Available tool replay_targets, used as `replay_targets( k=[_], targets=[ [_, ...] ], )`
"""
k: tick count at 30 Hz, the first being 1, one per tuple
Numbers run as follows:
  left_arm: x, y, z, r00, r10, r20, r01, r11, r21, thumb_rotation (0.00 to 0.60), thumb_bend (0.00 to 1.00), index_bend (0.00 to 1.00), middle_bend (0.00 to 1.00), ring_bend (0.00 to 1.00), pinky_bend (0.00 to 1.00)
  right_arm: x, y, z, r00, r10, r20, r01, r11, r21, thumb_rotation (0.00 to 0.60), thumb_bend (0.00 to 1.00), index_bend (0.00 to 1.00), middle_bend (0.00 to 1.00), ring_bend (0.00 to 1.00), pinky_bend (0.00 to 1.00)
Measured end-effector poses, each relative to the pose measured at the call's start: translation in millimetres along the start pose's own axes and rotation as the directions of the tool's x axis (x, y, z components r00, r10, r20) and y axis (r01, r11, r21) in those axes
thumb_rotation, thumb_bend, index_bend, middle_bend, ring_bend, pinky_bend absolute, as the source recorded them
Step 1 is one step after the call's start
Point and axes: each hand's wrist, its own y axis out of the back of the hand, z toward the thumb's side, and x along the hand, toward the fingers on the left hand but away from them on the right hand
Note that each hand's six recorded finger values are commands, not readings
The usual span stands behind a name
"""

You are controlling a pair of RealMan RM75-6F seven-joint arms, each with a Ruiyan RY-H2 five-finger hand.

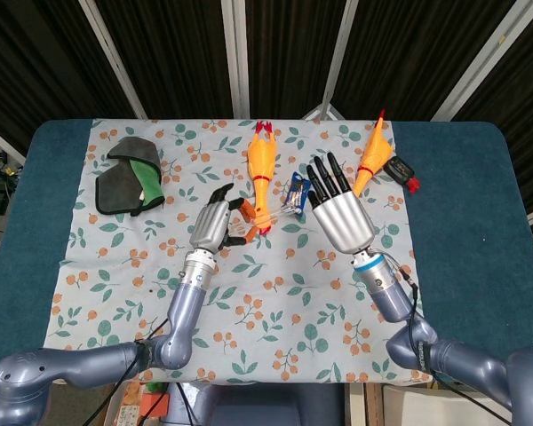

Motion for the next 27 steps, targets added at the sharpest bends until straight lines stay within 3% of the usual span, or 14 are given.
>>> replay_targets(
  k=[27],
  targets=[
    [-8.4, -12.5, 13.5, 1.000, -0.003, 0.002, 0.003, 1.000, -0.004, 0.600, 0.85, 0.67, 0.54, 0.07, 0.00, -1.8, 1.4, -2.4, 1.000, -0.001, 0.009, 0.000, 1.000, 0.008, 0.600, 0.40, 0.70, 0.22, 0.06, 0.00]
  ],
)
